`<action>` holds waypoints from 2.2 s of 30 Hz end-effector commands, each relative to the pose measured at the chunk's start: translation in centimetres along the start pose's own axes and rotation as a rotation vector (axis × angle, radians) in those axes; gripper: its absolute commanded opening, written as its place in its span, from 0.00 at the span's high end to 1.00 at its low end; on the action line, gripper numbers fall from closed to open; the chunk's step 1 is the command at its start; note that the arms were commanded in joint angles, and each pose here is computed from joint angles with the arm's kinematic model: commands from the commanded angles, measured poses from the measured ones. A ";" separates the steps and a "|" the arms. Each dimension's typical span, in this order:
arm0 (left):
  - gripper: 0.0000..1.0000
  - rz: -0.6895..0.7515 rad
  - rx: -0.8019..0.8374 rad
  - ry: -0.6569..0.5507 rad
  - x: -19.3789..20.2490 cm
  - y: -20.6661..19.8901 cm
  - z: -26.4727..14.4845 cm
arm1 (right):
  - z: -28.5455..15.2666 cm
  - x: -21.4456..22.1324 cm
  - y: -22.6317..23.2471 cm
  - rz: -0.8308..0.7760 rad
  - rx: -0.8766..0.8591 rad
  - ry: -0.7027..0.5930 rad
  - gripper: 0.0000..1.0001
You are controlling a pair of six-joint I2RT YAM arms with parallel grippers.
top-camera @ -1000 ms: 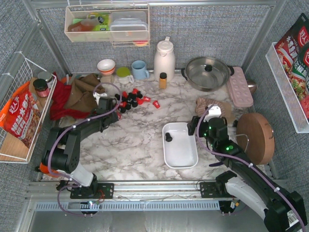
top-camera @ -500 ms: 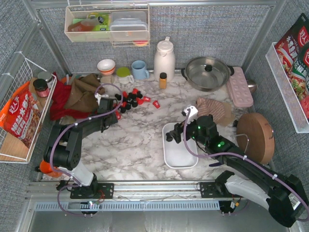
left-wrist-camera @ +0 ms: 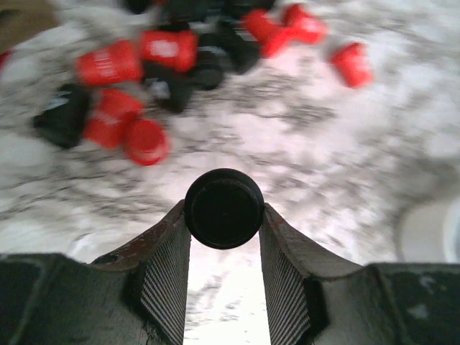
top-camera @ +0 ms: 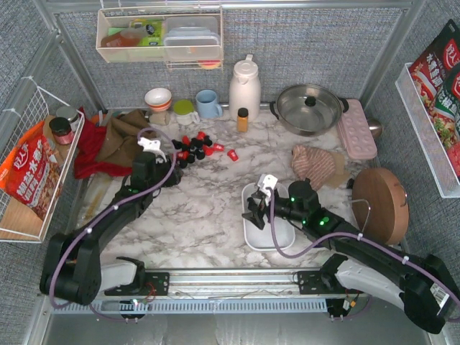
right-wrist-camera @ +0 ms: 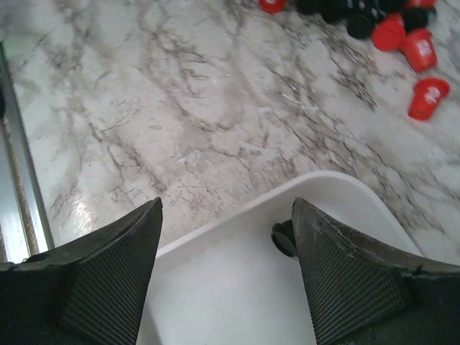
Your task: Mix the coffee capsules in the storage basket
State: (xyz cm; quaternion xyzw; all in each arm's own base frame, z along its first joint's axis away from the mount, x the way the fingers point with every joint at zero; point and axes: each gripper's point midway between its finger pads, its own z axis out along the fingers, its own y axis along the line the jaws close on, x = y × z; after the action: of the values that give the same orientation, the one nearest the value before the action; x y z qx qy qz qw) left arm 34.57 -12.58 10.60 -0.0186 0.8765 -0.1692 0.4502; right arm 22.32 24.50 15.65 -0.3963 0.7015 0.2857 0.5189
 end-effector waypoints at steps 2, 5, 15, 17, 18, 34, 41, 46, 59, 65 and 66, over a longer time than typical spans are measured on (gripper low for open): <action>0.69 0.087 0.433 -0.100 -1.2 -8.9 -4.0 | 0.2 -3.0 2.4 -0.243 -0.147 -0.172 0.23; 0.69 0.156 0.581 -0.123 -1.0 -12.5 -6.3 | 0.3 -3.8 2.3 -0.290 -0.139 -0.213 0.24; 0.70 0.281 0.976 -0.084 1.3 -19.2 -11.5 | 1.5 -6.4 0.8 -0.447 -0.058 -0.357 0.24; 0.69 0.289 1.030 -0.062 2.0 -19.8 -12.0 | 1.9 -6.6 0.6 -0.472 -0.049 -0.373 0.24; 0.70 0.297 1.053 -0.055 2.2 -20.0 -12.3 | 2.1 -6.8 0.5 -0.479 -0.045 -0.380 0.24; 0.68 0.302 1.106 -0.035 3.2 -20.5 -12.8 | 4.9 -7.9 1.9 -0.549 -0.108 -0.401 0.32; 0.68 0.296 1.112 -0.032 3.4 -20.4 -12.9 | 5.4 -7.8 1.8 -0.550 -0.093 -0.378 0.44; 0.66 0.293 1.113 -0.030 3.5 -20.4 -13.1 | 5.5 -8.0 1.1 -0.527 -0.051 -0.355 0.61; 0.01 0.262 0.884 -0.103 1.9 -18.3 -10.7 | 4.3 -5.1 -2.0 -0.479 0.098 -0.165 0.75; 0.01 0.133 0.457 -0.194 0.1 -12.2 -6.4 | 1.2 -1.8 -6.0 -0.380 0.335 0.017 0.72; 0.01 0.105 0.351 -0.201 -0.2 -10.5 -5.5 | 0.7 -1.0 -6.2 -0.366 0.352 0.048 0.72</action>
State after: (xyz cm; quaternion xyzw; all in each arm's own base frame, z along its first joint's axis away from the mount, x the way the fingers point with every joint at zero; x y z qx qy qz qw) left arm 24.33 -25.65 19.41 0.2226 0.7237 -0.4260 0.4952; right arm 27.36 25.87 18.71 -0.4736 0.5948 0.1142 0.6394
